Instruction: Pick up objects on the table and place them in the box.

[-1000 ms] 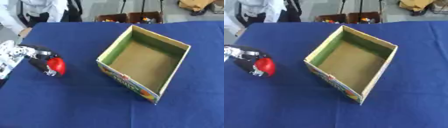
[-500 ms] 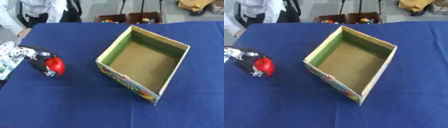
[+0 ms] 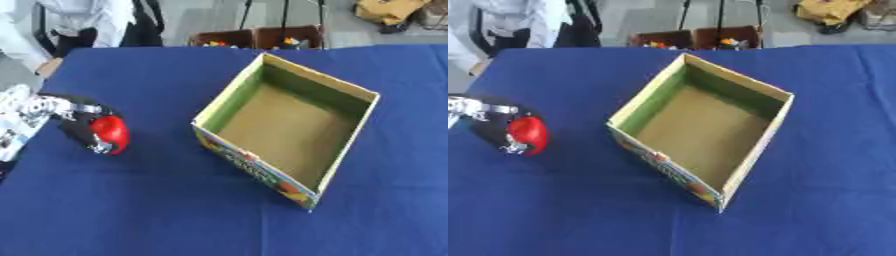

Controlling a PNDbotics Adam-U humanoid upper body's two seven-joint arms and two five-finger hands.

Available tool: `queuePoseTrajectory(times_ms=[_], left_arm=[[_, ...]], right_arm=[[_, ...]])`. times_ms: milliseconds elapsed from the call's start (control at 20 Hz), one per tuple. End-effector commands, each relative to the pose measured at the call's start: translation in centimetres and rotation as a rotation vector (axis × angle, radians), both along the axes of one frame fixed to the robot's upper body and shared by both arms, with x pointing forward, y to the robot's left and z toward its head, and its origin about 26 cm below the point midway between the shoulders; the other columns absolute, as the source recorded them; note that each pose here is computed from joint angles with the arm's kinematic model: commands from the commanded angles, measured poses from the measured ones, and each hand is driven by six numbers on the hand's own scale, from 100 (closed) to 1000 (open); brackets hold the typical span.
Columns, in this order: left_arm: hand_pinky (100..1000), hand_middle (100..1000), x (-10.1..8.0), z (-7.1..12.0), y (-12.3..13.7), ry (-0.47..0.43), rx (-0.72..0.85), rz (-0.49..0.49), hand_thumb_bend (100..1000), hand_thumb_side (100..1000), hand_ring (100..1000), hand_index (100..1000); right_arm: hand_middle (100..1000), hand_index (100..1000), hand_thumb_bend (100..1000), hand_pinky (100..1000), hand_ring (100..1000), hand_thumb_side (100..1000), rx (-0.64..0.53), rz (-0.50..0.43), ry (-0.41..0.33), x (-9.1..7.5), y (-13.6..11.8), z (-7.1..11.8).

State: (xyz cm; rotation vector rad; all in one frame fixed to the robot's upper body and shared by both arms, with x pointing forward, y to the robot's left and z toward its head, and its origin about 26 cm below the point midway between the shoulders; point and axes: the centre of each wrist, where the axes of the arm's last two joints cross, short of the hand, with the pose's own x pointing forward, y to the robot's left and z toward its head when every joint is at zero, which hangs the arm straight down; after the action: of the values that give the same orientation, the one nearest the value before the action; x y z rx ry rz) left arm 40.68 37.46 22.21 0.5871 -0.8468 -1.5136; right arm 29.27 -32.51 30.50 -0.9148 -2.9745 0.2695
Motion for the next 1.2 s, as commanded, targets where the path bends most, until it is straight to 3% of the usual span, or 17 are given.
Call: queuePoseTrajectory(times_ms=[50,350,750,1200], left_arm=[[308,698,-0.2,1.9,0.3,-0.047,-0.003,0.011,137,415,591,785],[282,639,-0.4,2.9,0.2,-0.08,0.01,0.028,100,407,569,737],[261,605,-1.2,5.8,-0.4,-0.183,0.007,0.015,100,404,551,704],[215,573,-3.1,10.7,-3.4,-0.383,-0.054,-0.117,100,406,508,713]], right_arm=[[736,804,100,749,748,1000,-0.003,-0.003,-0.027,-0.4,-0.1,0.8],[735,805,100,750,748,1000,-0.002,-0.004,-0.026,-0.4,-0.2,0.7],[735,805,100,750,748,1000,-0.002,-0.009,-0.022,-0.4,-0.2,0.6],[736,807,100,750,748,1000,-0.002,-0.013,-0.014,-0.4,-0.3,0.5]])
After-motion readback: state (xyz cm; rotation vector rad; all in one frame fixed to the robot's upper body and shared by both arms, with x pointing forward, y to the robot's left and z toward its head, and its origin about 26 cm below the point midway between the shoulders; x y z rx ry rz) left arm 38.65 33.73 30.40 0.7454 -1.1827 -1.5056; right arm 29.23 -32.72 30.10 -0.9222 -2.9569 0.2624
